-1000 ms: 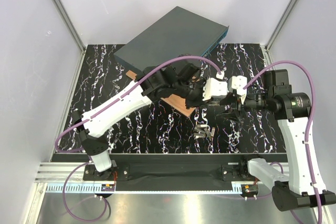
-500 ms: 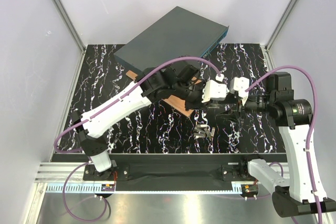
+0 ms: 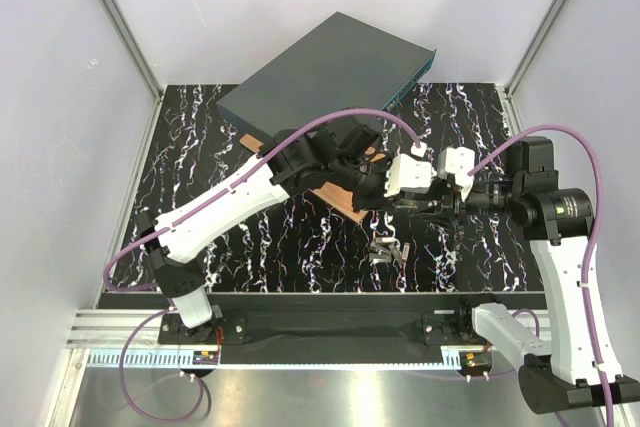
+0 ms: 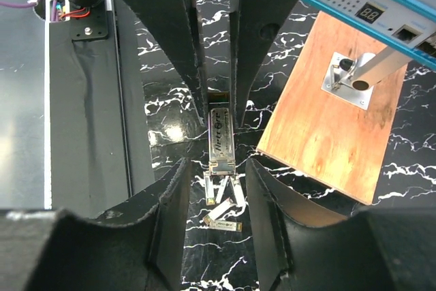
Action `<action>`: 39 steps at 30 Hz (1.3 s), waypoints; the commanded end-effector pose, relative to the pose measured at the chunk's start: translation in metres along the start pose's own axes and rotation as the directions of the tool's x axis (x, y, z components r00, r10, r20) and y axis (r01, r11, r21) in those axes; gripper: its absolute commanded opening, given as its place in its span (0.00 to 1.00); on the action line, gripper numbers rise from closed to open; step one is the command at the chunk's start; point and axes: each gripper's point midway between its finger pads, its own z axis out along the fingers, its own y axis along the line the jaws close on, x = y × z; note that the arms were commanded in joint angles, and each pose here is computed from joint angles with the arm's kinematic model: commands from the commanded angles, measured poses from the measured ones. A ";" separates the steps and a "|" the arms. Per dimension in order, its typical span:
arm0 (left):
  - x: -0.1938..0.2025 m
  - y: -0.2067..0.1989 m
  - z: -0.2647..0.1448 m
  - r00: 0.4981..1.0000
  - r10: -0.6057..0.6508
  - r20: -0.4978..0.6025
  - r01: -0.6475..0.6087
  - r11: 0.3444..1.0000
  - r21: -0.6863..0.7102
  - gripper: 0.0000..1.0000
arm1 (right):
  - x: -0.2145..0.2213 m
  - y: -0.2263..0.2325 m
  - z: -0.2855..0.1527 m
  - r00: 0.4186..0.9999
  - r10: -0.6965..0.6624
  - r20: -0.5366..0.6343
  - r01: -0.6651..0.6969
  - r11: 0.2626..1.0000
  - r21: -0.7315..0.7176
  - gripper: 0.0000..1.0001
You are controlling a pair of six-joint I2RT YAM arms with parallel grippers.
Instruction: Insert the plug into the switch port
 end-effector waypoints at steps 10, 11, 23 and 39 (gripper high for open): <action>-0.026 -0.004 -0.014 0.995 0.045 0.088 -0.044 0.999 -0.005 0.00 | -0.001 -0.001 0.000 0.999 -0.027 -0.017 0.027 0.999 -0.018 0.31; -0.025 -0.004 -0.013 0.996 0.041 0.084 -0.041 0.999 -0.004 0.00 | -0.002 -0.001 0.000 1.000 -0.027 -0.014 0.026 0.999 -0.018 0.29; -0.035 0.018 -0.060 0.972 -0.090 0.217 0.113 0.989 -0.095 0.45 | -0.024 -0.013 -0.001 0.997 -0.008 0.071 0.004 0.998 0.066 0.00; -0.067 0.011 -0.111 0.869 -0.067 0.490 0.108 0.992 -0.056 0.65 | -0.097 -0.007 -0.004 0.940 0.075 0.332 -0.059 0.997 -0.058 0.00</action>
